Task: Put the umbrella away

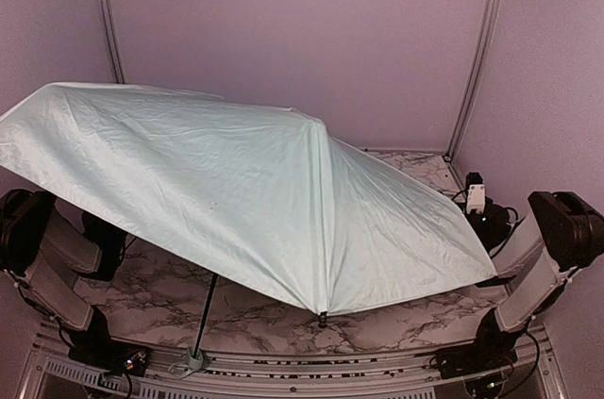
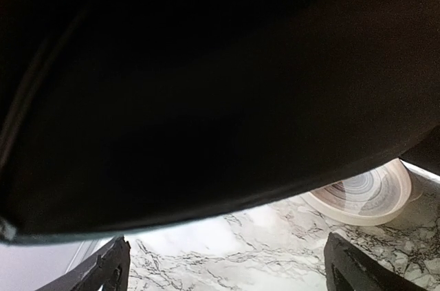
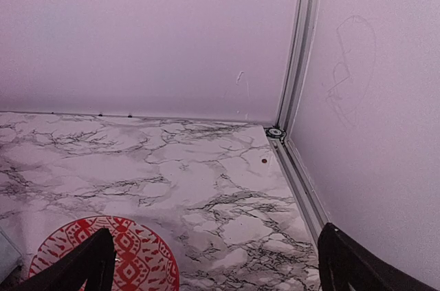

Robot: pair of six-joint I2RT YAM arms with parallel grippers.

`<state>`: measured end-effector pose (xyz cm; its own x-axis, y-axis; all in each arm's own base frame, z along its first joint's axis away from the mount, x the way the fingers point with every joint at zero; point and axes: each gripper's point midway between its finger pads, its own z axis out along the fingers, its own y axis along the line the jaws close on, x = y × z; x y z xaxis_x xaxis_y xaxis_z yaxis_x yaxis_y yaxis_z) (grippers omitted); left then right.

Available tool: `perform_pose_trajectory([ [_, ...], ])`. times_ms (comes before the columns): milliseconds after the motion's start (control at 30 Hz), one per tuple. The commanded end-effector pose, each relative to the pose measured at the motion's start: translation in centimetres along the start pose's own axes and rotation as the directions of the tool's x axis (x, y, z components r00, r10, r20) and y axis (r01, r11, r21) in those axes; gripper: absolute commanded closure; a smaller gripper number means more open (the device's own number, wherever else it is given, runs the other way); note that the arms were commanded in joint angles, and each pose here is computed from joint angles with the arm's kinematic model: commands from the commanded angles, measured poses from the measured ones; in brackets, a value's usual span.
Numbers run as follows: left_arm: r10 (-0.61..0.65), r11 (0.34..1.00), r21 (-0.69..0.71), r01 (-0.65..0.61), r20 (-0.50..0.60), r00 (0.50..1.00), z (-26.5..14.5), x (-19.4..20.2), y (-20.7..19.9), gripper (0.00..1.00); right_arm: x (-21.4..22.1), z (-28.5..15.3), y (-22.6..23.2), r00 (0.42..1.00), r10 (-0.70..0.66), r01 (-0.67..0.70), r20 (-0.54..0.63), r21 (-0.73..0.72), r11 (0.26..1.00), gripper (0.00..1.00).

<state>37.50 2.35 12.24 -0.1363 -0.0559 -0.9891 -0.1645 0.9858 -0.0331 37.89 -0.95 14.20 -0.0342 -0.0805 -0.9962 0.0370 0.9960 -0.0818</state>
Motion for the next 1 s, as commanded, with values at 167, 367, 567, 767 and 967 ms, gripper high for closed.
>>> perform_pose_trajectory([
  [167, 0.014, 1.0, 0.026, -0.014, -0.004, 1.0, 0.4, -0.3, -0.4, 0.01, -0.5, 0.4, 0.3, 1.0, -0.006, 0.006, 0.015, -0.011, 1.0, 0.0],
  [367, 0.057, 0.99, 0.129, -0.057, -0.001, 0.998, 0.4, -1.0, -2.2, 0.01, -0.5, 0.3, 0.3, 1.0, -0.004, 0.004, 0.016, -0.012, 1.0, 0.0],
  [567, 0.025, 0.989, 0.146, -0.014, -0.078, 0.997, 1.3, -4.5, -3.2, 0.01, -3.1, 0.7, -1.7, 0.999, 0.051, -0.05, -0.018, 0.075, 0.996, 0.0],
  [767, 0.006, 0.961, 0.277, 0.02, -0.092, 0.996, -1.9, -5.2, -8.7, 0.07, -6.4, 1.7, -0.4, 0.976, 0.12, -0.129, -0.183, -0.038, 0.991, 0.0],
  [967, 0.031, 0.889, 0.457, 0.012, -0.085, 0.996, -7.0, -6.5, -13.5, 0.18, -8.1, 1.3, -0.4, 0.941, 0.131, -0.15, -0.311, -0.036, 0.988, 0.01],
])
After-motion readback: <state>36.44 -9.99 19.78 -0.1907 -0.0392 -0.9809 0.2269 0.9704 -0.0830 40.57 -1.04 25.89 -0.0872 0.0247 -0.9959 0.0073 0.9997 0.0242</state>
